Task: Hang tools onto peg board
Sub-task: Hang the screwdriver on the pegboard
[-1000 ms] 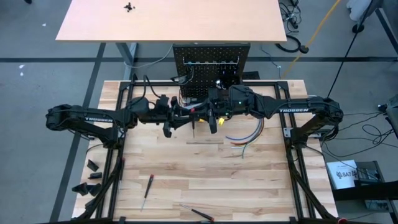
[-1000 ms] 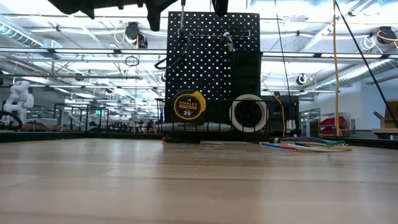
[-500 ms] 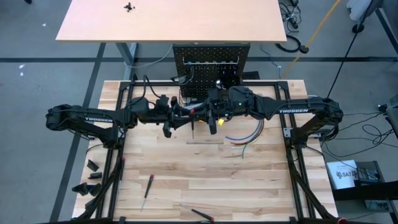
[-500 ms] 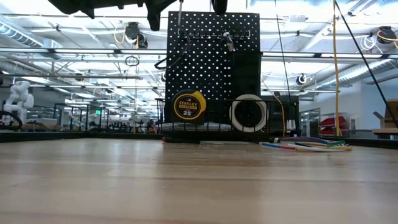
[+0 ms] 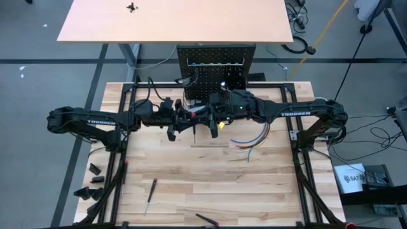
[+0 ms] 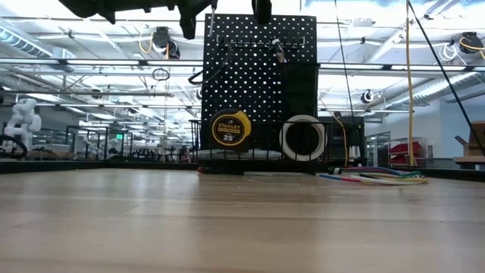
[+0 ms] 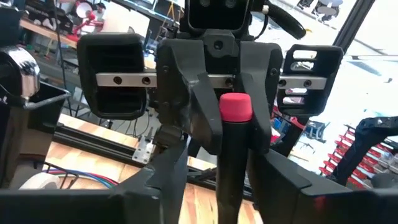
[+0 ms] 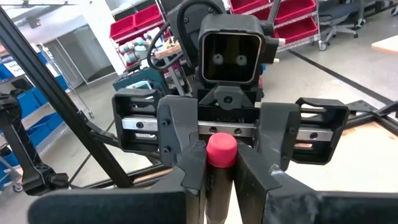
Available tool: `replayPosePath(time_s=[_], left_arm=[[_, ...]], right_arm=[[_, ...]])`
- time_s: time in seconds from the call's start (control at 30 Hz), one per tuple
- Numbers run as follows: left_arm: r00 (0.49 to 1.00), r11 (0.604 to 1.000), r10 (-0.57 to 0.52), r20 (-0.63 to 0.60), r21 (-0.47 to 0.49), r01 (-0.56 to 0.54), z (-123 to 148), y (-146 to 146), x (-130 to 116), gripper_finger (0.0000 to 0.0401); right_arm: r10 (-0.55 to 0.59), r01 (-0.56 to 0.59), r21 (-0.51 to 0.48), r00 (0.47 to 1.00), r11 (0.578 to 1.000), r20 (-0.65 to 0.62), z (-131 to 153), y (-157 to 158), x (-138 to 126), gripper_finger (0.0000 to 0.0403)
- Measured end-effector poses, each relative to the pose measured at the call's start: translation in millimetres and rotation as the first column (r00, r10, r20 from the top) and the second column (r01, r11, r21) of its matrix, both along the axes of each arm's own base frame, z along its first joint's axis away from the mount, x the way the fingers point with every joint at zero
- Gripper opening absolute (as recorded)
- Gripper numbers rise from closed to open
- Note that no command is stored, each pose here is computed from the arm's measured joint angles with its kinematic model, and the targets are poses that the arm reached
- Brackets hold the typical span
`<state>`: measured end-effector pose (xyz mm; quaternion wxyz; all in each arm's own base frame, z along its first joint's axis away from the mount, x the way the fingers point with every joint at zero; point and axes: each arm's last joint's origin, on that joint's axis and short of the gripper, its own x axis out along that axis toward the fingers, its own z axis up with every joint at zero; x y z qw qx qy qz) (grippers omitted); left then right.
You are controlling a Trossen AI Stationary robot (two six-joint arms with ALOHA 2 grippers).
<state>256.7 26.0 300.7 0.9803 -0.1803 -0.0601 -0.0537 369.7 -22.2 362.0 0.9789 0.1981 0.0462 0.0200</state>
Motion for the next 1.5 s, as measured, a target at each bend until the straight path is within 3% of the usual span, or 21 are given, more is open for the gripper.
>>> replayPosePath(time_s=[0.23,0.33,0.47,0.6,0.8,0.97,1.2,1.33,1.5], left_arm=[[0.999,0.999,-0.048,-0.006,0.024,0.048,-1,-1,0,0.0038],[0.999,0.999,-0.043,-0.007,0.026,0.043,-1,-1,0,0.0038],[0.999,0.999,-0.034,-0.021,0.029,0.034,-2,-1,0,0.0038],[0.996,0.999,0.047,-0.074,0.017,-0.046,-2,1,-2,0.0038],[0.961,0.976,0.207,-0.185,0.106,-0.189,36,5,0,0.0038],[0.912,0.915,0.395,-0.110,0.137,-0.380,80,11,1,0.0038],[0.821,0.815,0.569,-0.041,0.159,-0.557,123,21,17,0.0038],[0.772,0.780,0.623,-0.123,0.172,-0.602,126,36,44,0.0038],[0.666,0.689,0.725,-0.178,0.205,-0.695,116,58,73,0.0038]], right_arm=[[-0.001,0.001,0.011,1.000,1.000,-0.005,-1,0,0,0.0045],[-0.001,0.001,0.012,1.000,1.000,-0.005,-1,0,0,0.0058],[-0.002,0.002,-0.022,1.000,1.000,-0.001,1,-1,-2,0.0132],[-0.021,0.021,-0.058,1.000,0.998,0.004,13,-10,-15,0.0202],[-0.074,0.067,-0.083,0.993,0.994,-0.087,29,-24,-50,0.0253],[-0.212,0.185,-0.138,0.952,0.973,-0.219,37,-32,-90,0.0257],[-0.477,0.400,-0.278,0.821,0.873,-0.315,47,-31,-143,0.0254],[-0.551,0.449,-0.339,0.766,0.827,-0.331,52,-29,-166,0.0254],[-0.611,0.481,-0.391,0.707,0.785,-0.357,52,-27,-183,0.0254]])
